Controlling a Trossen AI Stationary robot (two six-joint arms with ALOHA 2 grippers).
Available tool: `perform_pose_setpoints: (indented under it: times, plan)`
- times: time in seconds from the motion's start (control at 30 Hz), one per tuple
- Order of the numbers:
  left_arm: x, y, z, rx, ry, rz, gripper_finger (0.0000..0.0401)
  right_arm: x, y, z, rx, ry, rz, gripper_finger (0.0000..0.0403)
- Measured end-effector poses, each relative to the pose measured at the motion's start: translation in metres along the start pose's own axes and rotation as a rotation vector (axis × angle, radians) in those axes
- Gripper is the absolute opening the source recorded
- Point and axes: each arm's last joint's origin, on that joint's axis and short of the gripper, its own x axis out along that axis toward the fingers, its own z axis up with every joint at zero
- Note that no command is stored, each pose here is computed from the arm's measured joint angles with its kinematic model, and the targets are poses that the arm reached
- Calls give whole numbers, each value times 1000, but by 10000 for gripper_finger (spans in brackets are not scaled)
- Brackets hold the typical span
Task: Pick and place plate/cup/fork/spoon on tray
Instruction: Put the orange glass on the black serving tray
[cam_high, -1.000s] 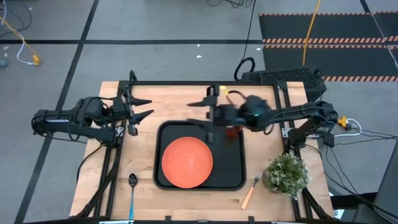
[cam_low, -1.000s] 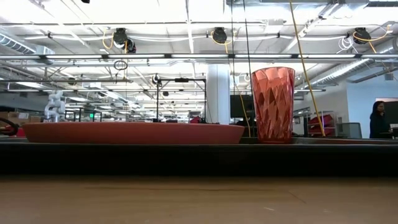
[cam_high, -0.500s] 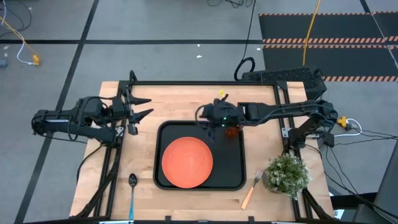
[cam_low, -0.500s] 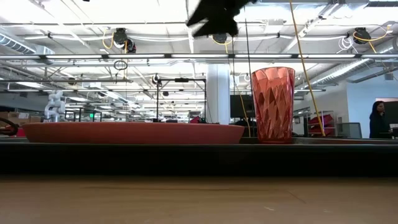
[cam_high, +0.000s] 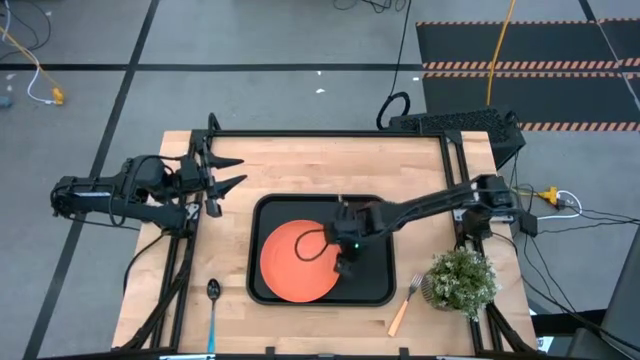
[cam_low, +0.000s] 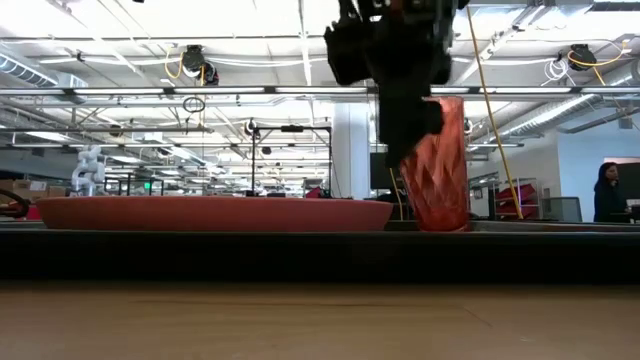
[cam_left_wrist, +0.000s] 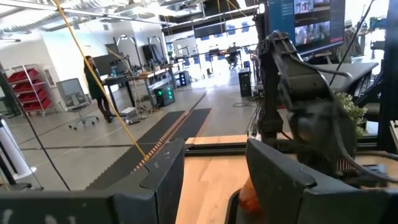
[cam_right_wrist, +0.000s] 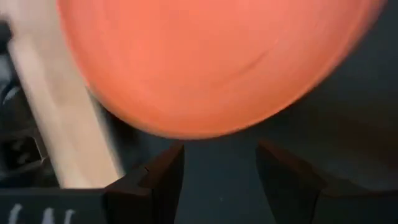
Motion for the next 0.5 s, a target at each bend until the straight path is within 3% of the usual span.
perform_pose_setpoints:
  times: [0.2, 0.5]
  plan:
    - [0, 0, 0, -6, 0, 0, 177, 6, 3, -3, 0, 21, -4, 189]
    - [0, 0, 0, -7, 0, 0, 177, -46, 2, -1, -25, -181, -37, 189]
